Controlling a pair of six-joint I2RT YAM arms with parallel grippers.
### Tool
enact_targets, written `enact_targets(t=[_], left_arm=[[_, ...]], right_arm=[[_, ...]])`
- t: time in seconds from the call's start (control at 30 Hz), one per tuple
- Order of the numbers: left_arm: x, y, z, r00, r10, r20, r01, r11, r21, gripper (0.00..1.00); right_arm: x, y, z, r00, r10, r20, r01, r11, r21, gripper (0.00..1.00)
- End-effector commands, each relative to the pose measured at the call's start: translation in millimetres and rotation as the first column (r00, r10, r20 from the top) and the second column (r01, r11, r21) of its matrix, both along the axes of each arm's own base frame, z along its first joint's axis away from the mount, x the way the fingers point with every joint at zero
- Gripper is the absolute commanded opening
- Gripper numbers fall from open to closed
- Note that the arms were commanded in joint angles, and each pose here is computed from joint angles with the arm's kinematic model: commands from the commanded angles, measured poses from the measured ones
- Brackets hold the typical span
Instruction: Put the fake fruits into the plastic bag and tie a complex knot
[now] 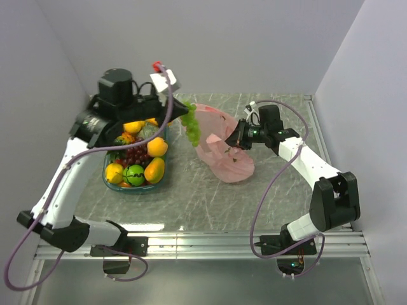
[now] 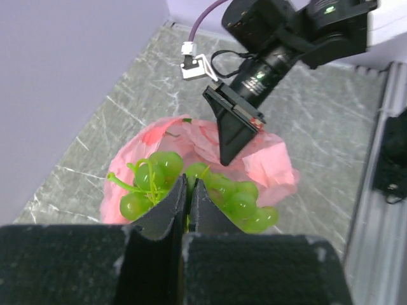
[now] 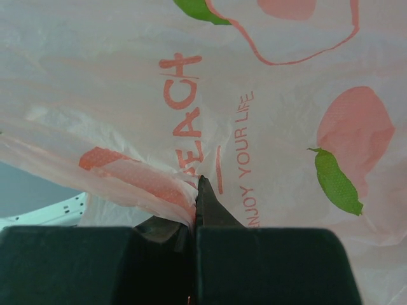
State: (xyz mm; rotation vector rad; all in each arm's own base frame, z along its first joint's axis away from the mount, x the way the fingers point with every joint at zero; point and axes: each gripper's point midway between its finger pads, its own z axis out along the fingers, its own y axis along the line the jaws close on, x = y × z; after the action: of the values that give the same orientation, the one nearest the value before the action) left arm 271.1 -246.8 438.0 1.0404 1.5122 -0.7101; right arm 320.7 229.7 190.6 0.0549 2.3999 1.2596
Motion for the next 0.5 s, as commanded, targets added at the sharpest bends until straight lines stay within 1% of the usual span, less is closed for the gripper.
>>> enact_targets(t=[0.0, 0.03, 0.07, 0.1, 0.13, 0.17, 0.3, 0.37, 0.47], left_arm=[[30.0, -18.4, -11.6, 0.994, 0.078, 0.082, -0.082, 0.996, 0.045, 0.00], [29.3, -31.5, -18.0, 0.994, 0.057, 0.089, -0.062, 0.996, 0.061, 0.00], [35.0, -34.5, -29.9, 0.992, 0.075, 0.100, -0.085, 0.992, 0.096, 0.01], [32.1, -44.2, -36.2, 0.992, 0.063, 0.106, -0.074, 0.991, 0.112, 0.00], [37.3, -50.2, -44.0, 0.992, 0.068, 0.104, -0.081, 0.989, 0.123, 0.00], [43.5, -51.2, -56.3, 0.991, 0.096, 0.099, -0.110, 0.983, 0.149, 0.00], [57.9, -63.7, -95.7, 0.990, 0.130, 0.058, -0.140, 0.969, 0.205, 0.00], [59.0, -69.2, -121.8, 0.993, 0.114, 0.023, -0.116, 0.962, 0.247, 0.00], [53.2, -76.5, -152.3, 0.997, 0.072, -0.032, -0.061, 0.961, 0.271, 0.00]], right_arm=[[3.6, 6.5, 17.8, 0.999, 0.022, 0.032, -0.024, 0.997, 0.069, 0.00], [2.5, 6.8, 16.6, 0.999, 0.023, 0.026, -0.025, 0.997, 0.073, 0.00], [2.3, 7.1, 16.6, 0.999, 0.026, 0.027, -0.028, 0.996, 0.081, 0.00], [2.2, 7.3, 15.9, 0.999, 0.026, 0.023, -0.028, 0.996, 0.082, 0.00], [1.8, 8.1, 15.4, 0.999, 0.027, 0.021, -0.029, 0.996, 0.084, 0.00], [0.6, 9.0, 16.1, 0.999, 0.034, 0.019, -0.036, 0.995, 0.092, 0.00], [-2.4, 10.9, 12.6, 0.999, 0.049, 0.007, -0.049, 0.993, 0.103, 0.00], [-5.4, 10.3, 8.7, 0.998, 0.056, 0.000, -0.056, 0.993, 0.105, 0.00], [-8.8, 9.5, 2.8, 0.998, 0.061, -0.003, -0.061, 0.992, 0.109, 0.00]])
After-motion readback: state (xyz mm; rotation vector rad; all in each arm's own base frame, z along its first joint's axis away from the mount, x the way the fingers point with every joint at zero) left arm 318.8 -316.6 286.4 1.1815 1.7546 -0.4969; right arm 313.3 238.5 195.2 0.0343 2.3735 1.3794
